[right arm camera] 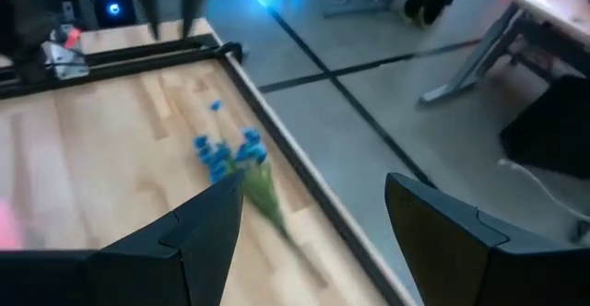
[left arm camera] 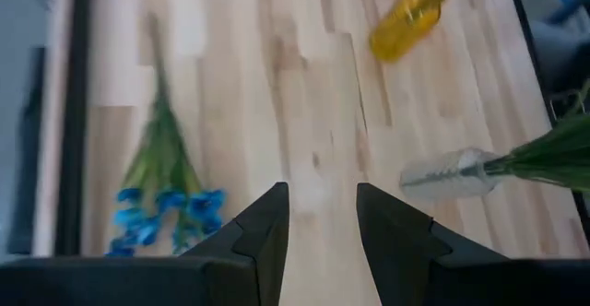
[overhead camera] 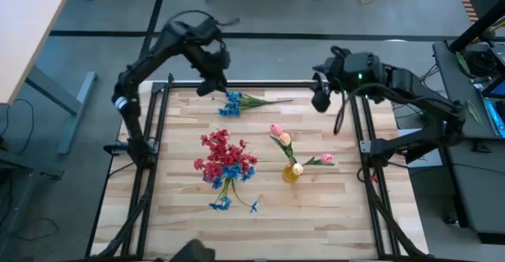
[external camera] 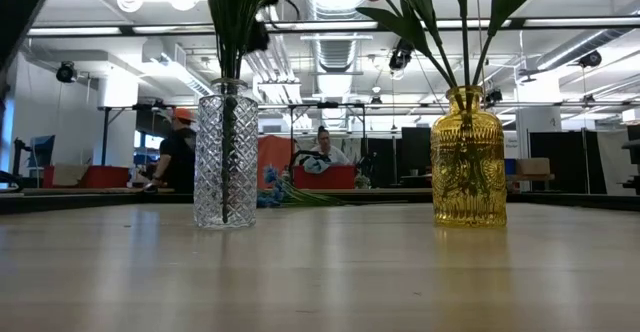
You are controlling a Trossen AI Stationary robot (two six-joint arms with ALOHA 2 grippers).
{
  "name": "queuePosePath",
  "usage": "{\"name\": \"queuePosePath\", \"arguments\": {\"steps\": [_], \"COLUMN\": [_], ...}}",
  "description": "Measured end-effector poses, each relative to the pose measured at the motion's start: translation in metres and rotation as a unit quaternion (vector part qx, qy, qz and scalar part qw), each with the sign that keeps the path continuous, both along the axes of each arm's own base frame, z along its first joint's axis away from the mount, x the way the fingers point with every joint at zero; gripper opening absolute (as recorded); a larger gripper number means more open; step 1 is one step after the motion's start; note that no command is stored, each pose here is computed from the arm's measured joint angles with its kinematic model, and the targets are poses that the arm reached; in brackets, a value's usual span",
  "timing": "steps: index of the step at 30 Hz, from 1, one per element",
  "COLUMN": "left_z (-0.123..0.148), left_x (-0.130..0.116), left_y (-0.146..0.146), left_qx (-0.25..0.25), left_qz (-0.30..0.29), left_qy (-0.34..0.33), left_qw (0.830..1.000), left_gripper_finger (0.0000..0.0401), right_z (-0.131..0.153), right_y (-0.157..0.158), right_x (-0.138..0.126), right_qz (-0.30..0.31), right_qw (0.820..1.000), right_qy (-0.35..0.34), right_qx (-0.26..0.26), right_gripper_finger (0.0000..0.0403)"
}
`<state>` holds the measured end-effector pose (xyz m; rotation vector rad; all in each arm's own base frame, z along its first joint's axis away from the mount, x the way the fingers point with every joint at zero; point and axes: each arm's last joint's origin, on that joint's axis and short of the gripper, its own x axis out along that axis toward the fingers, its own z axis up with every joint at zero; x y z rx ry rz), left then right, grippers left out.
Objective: Sort flowers into vase by color
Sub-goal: Put the blue flower into the transparent vase
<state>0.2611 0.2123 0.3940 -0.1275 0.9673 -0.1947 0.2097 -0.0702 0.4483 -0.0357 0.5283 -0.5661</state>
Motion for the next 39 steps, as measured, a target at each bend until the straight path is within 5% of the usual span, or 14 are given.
{"name": "queuePosePath", "arguments": {"steps": [8,17,26,39], "left_z": [0.041,0.031,0.012,-0.004], "left_x": [-0.046,-0.094,-0.127,-0.126], "left_y": [-0.038,-0.105,-0.158,-0.161], "left_qx": [-0.001,-0.010,-0.068,-0.078], "left_qz": [0.093,0.272,0.239,0.232], "left_qy": [-0.112,-0.218,-0.401,-0.400], "left_qw": [0.989,0.937,0.882,0.883], "left_gripper_finger": [0.0114,0.0114,0.0114,0.0114], "right_z": [-0.034,-0.118,-0.188,-0.258], "right_y": [-0.059,-0.091,-0.105,-0.135], "right_x": [0.009,-0.024,-0.033,0.000], "right_qz": [0.031,0.031,0.009,0.051], "right_qw": [0.999,0.998,0.999,0.992], "right_qy": [0.016,0.039,0.026,0.074], "right_qx": [0.011,-0.034,0.026,0.086], "right_gripper_finger": [0.0246,0.0220,0.0199,0.0178]}}
